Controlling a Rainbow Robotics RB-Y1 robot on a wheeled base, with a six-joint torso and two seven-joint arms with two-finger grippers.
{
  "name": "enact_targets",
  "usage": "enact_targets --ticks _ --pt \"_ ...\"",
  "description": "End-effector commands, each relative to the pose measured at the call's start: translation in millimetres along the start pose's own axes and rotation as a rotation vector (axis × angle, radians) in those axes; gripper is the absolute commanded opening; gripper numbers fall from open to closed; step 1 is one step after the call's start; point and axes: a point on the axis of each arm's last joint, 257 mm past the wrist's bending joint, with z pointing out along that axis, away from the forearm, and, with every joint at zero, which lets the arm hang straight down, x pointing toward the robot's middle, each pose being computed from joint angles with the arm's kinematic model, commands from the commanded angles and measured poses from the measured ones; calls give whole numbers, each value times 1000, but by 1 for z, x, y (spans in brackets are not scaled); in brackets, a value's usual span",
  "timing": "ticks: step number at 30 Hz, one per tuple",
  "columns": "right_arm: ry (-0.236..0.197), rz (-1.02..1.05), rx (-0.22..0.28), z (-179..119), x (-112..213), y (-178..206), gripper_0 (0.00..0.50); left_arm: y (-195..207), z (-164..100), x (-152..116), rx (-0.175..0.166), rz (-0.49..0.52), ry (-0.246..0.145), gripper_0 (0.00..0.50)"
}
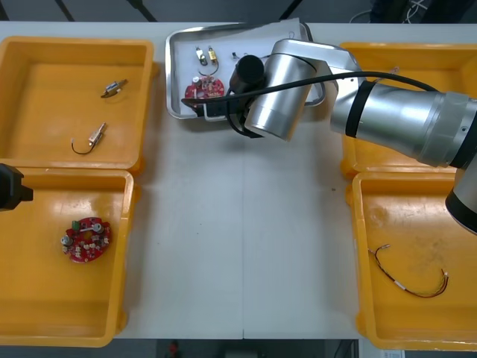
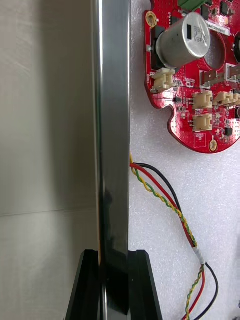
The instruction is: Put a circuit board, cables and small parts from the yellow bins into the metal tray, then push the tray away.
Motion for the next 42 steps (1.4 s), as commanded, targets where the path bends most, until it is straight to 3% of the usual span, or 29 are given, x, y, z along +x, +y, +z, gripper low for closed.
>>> enact_targets --ticks 1,7,8,11,13,15,28,35,42 --pt "-42 -16 86 -15 -23 -46 0 -1 -4 -3 8 -18 -8 500" --pt "-40 -1 72 -12 -23 -43 0 -1 -4 -3 8 -18 -8 500" --pt "-41 1 68 -12 -23 -42 21 -1 -4 -3 8 -18 -8 500" --pt "-49 10 45 -12 -25 -37 221 -1 -4 -3 8 -18 -8 500" --pt "-38 7 27 -11 -22 -32 407 -1 -4 -3 8 -18 -8 500" --pt "-27 2 19 -13 -21 -30 500 -1 -4 -3 8 -18 -8 500" --pt "54 53 -67 -80 -20 -39 500 -1 -4 -3 8 -18 -8 500" --pt "38 231 -193 -126 0 -35 500 -1 -4 -3 8 -18 -8 500" --pt "44 466 -237 -162 41 -27 500 -1 -4 -3 8 -18 -8 500"
